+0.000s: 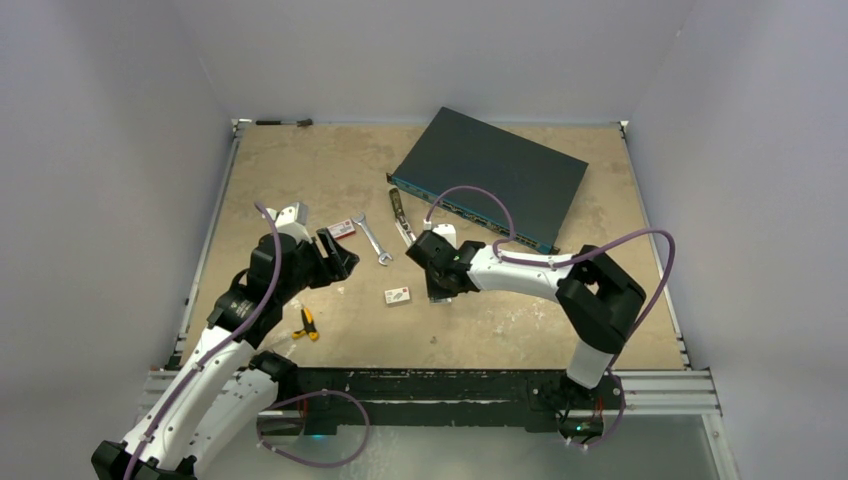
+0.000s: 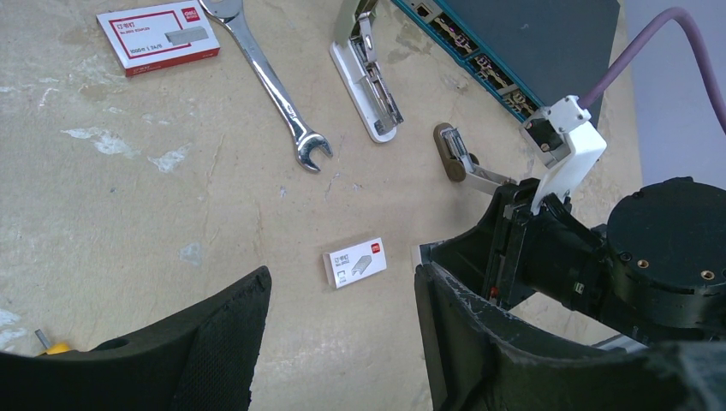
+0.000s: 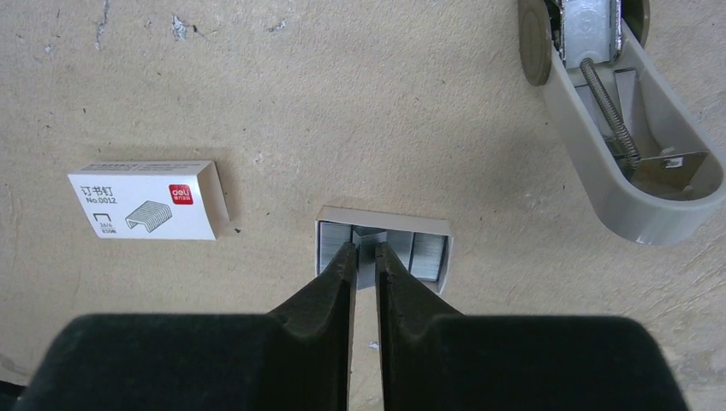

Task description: Unload the staples from the stapler

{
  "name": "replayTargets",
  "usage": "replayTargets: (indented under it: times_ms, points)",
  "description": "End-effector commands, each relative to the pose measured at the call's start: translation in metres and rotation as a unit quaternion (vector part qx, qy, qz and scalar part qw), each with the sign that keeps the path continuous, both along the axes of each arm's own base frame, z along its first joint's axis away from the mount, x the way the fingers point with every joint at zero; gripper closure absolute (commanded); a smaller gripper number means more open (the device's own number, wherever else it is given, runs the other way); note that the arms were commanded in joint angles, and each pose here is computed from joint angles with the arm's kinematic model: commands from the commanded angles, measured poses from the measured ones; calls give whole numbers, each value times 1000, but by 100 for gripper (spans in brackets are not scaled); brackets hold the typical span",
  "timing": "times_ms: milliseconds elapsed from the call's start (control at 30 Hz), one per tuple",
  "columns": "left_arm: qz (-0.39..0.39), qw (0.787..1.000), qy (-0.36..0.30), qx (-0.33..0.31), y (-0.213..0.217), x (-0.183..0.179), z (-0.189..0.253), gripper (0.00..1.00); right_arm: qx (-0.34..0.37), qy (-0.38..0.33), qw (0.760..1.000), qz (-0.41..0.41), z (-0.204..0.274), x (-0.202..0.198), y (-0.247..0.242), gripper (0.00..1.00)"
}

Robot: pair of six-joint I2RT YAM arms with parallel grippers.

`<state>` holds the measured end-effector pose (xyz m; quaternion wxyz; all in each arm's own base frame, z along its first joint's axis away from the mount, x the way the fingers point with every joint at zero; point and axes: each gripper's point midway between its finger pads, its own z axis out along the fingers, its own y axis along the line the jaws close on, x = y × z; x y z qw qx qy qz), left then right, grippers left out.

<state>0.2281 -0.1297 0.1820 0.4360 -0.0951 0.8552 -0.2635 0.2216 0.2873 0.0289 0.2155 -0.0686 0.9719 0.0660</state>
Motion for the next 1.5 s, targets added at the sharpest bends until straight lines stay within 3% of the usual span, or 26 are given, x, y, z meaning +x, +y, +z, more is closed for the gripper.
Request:
replayTargets:
  times_ms: [0, 133, 667, 800, 900, 1067, 1200, 1467]
  points:
    - [-6, 1000, -17, -3, -2, 3, 6, 39, -30, -7, 1000, -1, 4, 1, -10, 83]
    - [-6, 1000, -17, -3, -2, 3, 6, 39, -22, -11, 1000, -4, 8, 3, -8, 75]
    - [-6, 1000, -17, -2, -2, 4, 6, 39, 37, -36, 999, 1, 41, 10, 12, 69]
    - [-5, 1000, -17, -3, -2, 4, 6, 39, 31, -32, 999, 1, 38, 9, 10, 81]
    - [-5, 1000, -17, -2, -1, 4, 6, 39, 32, -29, 999, 3, 38, 5, 8, 83]
    - [-5, 1000, -16, -2, -2, 4, 5, 39, 53, -20, 998, 25, 46, -18, 6, 73]
    - [-6, 1000, -16, -2, -2, 4, 6, 39, 62, 1, 997, 51, 44, -59, 23, 67]
    - [-5, 1000, -15, -2, -1, 3, 5, 39, 61, 14, 998, 29, 28, -106, 23, 61]
